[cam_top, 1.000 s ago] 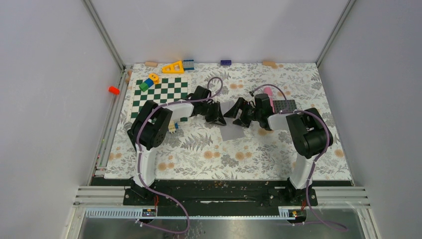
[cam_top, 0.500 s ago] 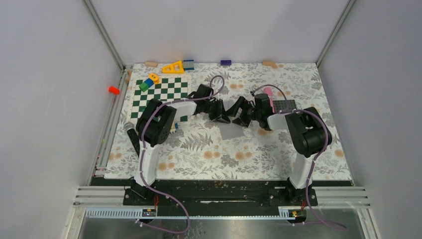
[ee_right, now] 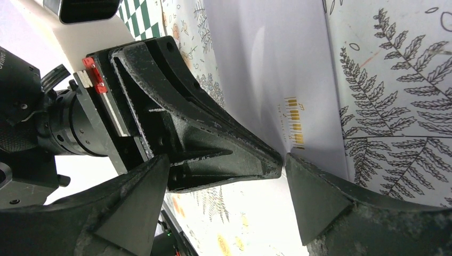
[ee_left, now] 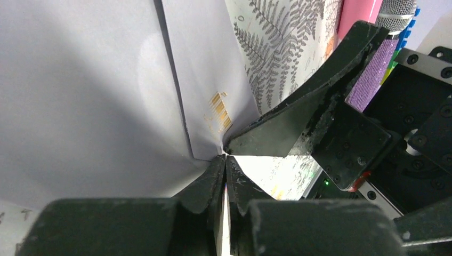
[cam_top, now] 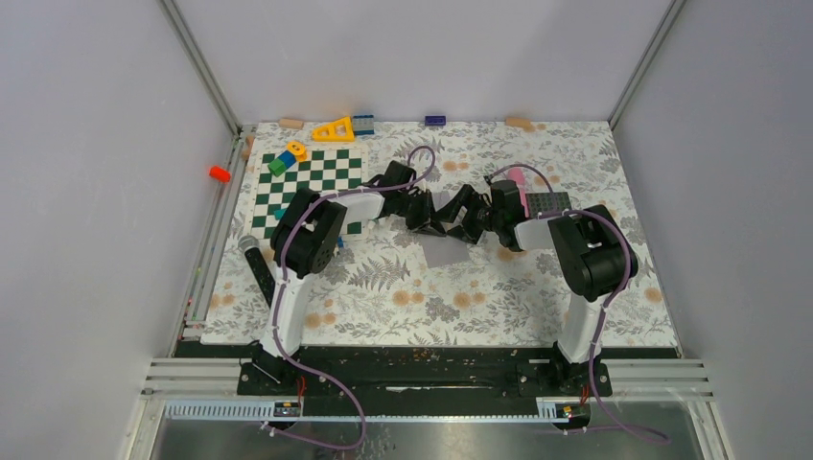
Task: Place the letter into the envelope and seal it
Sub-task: Seal the envelope flap on the envelope.
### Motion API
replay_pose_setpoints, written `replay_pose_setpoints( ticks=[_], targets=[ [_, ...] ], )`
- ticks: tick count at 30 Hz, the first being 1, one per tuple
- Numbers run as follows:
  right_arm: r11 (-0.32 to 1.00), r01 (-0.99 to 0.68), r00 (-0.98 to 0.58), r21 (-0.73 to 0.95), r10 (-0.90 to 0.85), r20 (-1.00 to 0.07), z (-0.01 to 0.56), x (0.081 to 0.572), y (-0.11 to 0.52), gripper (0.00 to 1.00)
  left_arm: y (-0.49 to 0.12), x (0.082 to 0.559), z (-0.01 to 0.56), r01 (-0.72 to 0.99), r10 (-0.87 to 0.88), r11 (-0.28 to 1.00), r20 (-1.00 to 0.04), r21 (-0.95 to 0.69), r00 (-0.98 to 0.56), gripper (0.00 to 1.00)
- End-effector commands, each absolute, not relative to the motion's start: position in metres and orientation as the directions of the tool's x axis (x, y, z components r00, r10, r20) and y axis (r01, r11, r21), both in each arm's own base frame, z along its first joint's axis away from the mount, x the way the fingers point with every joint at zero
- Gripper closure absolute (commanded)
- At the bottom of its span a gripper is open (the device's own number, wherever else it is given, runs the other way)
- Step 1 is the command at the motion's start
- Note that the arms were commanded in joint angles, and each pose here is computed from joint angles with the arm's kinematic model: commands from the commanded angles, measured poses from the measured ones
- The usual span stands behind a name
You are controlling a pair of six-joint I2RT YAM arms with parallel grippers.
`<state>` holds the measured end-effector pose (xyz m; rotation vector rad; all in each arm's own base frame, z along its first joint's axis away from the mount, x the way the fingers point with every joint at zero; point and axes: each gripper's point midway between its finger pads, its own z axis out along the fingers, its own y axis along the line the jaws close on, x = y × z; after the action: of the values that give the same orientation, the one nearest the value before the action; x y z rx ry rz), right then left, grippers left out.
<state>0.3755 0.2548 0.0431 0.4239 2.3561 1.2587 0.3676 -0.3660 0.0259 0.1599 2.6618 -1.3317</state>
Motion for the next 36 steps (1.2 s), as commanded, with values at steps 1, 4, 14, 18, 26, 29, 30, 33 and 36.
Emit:
replay_pose_setpoints(
  ticks=[1, 4, 14, 18, 26, 29, 30, 33, 36],
  targets=[
    [0.561, 0.092, -0.875, 0.823, 0.441, -0.202, 0.026, 0.365, 0.255, 0.13, -0.362, 0.396, 0.027, 0.169, -0.029, 0.646, -0.245, -0.744, -0.969, 0.96],
    [0.555, 0.084, -0.874, 0.827, 0.439, -0.206, 0.03, 0.364, 0.256, 0.13, -0.356, 0.398, 0.018, 0.152, -0.034, 0.685, -0.239, -0.713, -0.97, 0.97],
    [0.563, -0.007, -0.878, 0.826, 0.391, -0.275, 0.057, 0.358, 0.252, 0.14, -0.349, 0.402, 0.008, 0.151, -0.018, 0.743, -0.246, -0.652, -0.969, 0.99],
    [0.609, 0.004, -0.88, 0.793, 0.378, -0.286, 0.045, 0.355, 0.245, 0.21, -0.348, 0.402, 0.007, 0.164, -0.003, 0.76, -0.256, -0.628, -0.967, 0.99],
    [0.625, -0.117, -0.879, 0.772, 0.297, -0.373, 0.064, 0.353, 0.244, 0.65, -0.348, 0.401, 0.007, 0.176, 0.015, 0.764, -0.255, -0.621, -0.967, 1.0],
    [0.615, -0.243, -0.855, 0.75, 0.229, -0.465, 0.092, 0.359, 0.246, 1.0, -0.35, 0.4, 0.008, 0.191, 0.034, 0.756, -0.254, -0.627, -0.967, 1.0],
    [0.619, -0.283, -0.846, 0.733, 0.198, -0.494, 0.097, 0.358, 0.246, 1.0, -0.351, 0.398, 0.009, 0.193, 0.039, 0.749, -0.25, -0.634, -0.968, 1.0],
    [0.631, -0.421, -0.788, 0.651, 0.102, -0.608, 0.116, 0.362, 0.244, 1.0, -0.358, 0.392, 0.013, 0.226, 0.074, 0.723, -0.252, -0.653, -0.965, 1.0],
    [0.644, -0.506, -0.743, 0.573, 0.012, -0.669, 0.122, 0.364, 0.24, 1.0, -0.365, 0.385, 0.018, 0.27, 0.117, 0.705, -0.268, -0.656, -0.956, 1.0]
  ],
)
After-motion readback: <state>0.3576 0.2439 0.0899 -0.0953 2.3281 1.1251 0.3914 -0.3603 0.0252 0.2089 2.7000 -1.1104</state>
